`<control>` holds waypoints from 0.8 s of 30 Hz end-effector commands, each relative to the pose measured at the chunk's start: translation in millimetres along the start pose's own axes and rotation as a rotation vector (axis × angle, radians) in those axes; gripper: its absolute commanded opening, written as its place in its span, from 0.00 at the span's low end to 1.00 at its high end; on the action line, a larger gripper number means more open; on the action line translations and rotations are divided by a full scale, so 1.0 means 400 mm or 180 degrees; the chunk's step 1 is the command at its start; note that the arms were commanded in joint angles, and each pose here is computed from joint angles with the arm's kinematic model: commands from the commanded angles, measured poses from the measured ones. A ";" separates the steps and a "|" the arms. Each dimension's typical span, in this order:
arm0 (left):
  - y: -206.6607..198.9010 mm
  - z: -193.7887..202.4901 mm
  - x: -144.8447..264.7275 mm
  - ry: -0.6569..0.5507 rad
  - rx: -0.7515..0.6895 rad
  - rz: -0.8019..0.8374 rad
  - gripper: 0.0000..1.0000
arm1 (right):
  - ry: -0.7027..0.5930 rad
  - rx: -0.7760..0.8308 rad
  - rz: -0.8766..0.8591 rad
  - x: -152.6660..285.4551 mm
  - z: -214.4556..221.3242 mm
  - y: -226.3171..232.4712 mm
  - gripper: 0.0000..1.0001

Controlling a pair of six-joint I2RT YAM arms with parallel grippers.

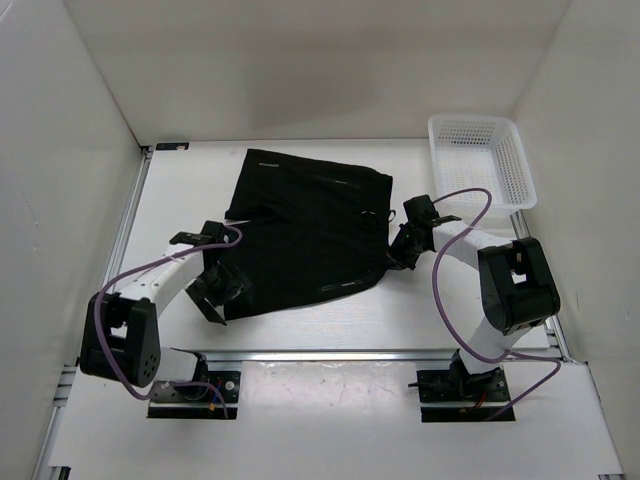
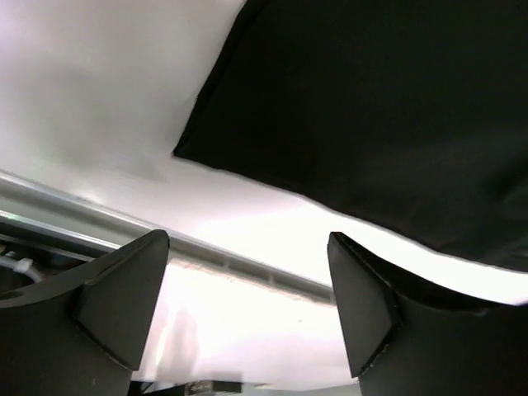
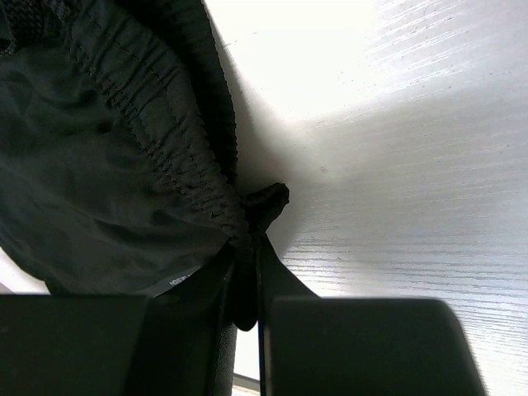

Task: Fold and stack the shorts
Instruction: Fold the shorts

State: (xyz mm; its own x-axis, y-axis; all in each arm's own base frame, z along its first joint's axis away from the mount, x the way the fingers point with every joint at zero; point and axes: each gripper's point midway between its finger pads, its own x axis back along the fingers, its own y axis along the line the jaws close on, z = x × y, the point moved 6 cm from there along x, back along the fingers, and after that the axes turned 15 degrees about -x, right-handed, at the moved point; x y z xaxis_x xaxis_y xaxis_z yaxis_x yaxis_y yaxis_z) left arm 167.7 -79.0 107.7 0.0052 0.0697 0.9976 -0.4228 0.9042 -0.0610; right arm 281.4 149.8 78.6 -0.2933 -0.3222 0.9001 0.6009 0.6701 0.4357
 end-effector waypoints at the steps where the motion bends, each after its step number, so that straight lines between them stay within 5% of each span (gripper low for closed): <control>1: -0.029 -0.030 -0.015 -0.0111 0.0160 0.0157 0.88 | -0.0058 0.0027 0.0014 -0.002 -0.006 0.006 0.00; 11: -0.009 -0.057 -0.092 -0.0100 0.0206 -0.0247 0.66 | -0.0083 0.0026 0.0027 0.004 -0.007 0.005 0.00; 12: -0.015 -0.065 -0.094 -0.0119 0.0205 -0.0232 0.60 | -0.0084 0.0060 0.0028 0.004 -0.007 0.004 0.00; 13: -0.012 -0.066 -0.098 -0.0115 0.0205 -0.0272 0.42 | -0.0097 0.0066 0.0003 0.010 -0.008 0.007 0.00; 16: -0.016 -0.073 -0.097 -0.0117 0.0171 -0.0270 0.11 | -0.0107 0.0089 0.0046 0.010 -0.008 0.001 0.00; 24: -0.014 -0.093 0.001 -0.0598 0.0072 -0.0223 0.11 | -0.0110 0.0368 0.0042 0.055 0.001 -0.009 0.00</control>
State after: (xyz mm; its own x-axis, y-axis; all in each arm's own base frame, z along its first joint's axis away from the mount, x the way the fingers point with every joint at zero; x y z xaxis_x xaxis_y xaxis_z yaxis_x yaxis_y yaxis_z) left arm 195.7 -75.7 80.3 -0.0177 -0.0193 0.9997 -0.4533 0.8913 0.0092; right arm 276.4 146.0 81.4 -0.2867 -0.3091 0.9068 0.5714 0.7045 0.4208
